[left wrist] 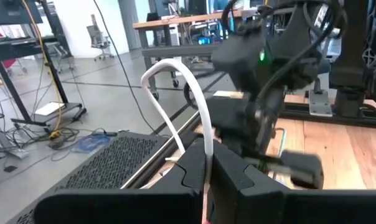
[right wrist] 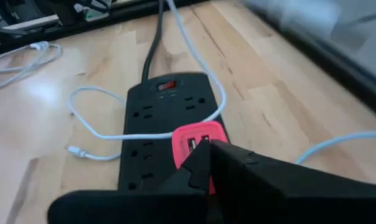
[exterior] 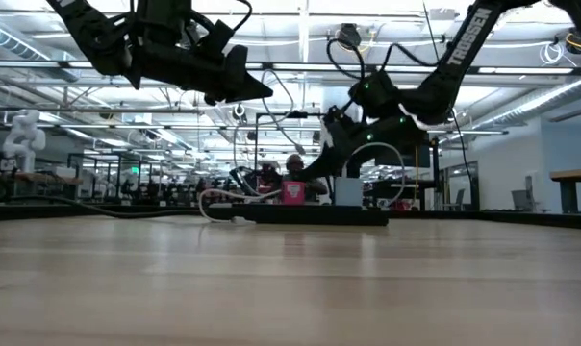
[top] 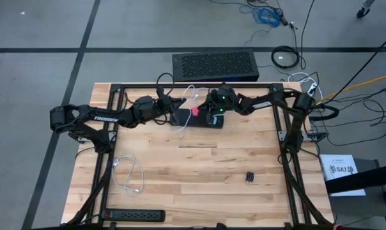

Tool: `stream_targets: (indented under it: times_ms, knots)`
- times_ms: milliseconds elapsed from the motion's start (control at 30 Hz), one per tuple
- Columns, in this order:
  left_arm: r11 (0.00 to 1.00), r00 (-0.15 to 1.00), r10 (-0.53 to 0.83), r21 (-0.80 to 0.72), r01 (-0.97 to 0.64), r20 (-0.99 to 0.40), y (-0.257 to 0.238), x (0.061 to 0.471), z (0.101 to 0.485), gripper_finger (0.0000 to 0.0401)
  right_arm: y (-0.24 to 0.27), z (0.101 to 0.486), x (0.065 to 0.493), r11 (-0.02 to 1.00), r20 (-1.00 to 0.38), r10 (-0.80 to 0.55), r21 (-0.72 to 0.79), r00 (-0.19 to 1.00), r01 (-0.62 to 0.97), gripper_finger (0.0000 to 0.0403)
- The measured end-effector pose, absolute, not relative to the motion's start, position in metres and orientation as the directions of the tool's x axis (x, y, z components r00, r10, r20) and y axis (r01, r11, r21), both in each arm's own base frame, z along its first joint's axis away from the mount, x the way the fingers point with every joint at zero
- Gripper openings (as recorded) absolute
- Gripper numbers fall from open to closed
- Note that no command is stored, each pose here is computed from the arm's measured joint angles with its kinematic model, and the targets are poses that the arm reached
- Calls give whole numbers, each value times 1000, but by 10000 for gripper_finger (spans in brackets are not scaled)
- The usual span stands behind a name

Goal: Insert USB
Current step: Insert the white USB cable into the pink charger adapter

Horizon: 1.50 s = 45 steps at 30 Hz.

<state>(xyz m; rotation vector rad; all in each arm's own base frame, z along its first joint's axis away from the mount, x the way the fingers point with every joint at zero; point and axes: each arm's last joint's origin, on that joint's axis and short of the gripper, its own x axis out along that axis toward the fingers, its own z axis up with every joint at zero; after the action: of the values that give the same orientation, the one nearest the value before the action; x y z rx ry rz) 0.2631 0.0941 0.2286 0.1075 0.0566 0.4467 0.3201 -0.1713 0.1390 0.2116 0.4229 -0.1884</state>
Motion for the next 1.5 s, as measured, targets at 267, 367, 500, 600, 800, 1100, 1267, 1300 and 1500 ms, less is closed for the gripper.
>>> stream_targets:
  times_ms: [267, 367, 500, 600, 800, 1100, 1267, 1300, 1500]
  knots:
    - [895, 899, 437, 117, -430, -37, 94, 263, 228, 19, -150, 177, 319, 974, -402, -221, -46, 889, 221, 68]
    - [895, 899, 437, 117, -431, -38, 94, 263, 227, 19, -139, 182, 325, 947, -383, -314, -192, 869, 258, 94]
    - [895, 898, 438, 116, -431, -39, 94, 263, 227, 19, -127, 182, 332, 873, -345, -450, -365, 824, 324, 116]
    - [895, 898, 438, 116, -431, -39, 94, 263, 227, 19, -123, 184, 336, 826, -305, -505, -442, 808, 349, 119]
    - [895, 898, 438, 116, -431, -40, 94, 263, 227, 19, -124, 187, 336, 789, -276, -527, -510, 804, 343, 115]
    - [895, 898, 437, 117, -431, -41, 94, 263, 226, 19, -129, 183, 353, 747, -292, -527, -607, 798, 272, 114]
    - [895, 898, 438, 117, -431, -42, 94, 263, 226, 19, -134, 183, 365, 724, -329, -567, -636, 755, 267, 108]
    - [895, 898, 438, 117, -430, -43, 94, 263, 226, 19, -135, 184, 366, 719, -332, -579, -639, 745, 274, 100]
    - [895, 898, 438, 118, -430, -50, 94, 263, 225, 19, -130, 181, 365, 738, -382, -580, -620, 719, 266, 11]
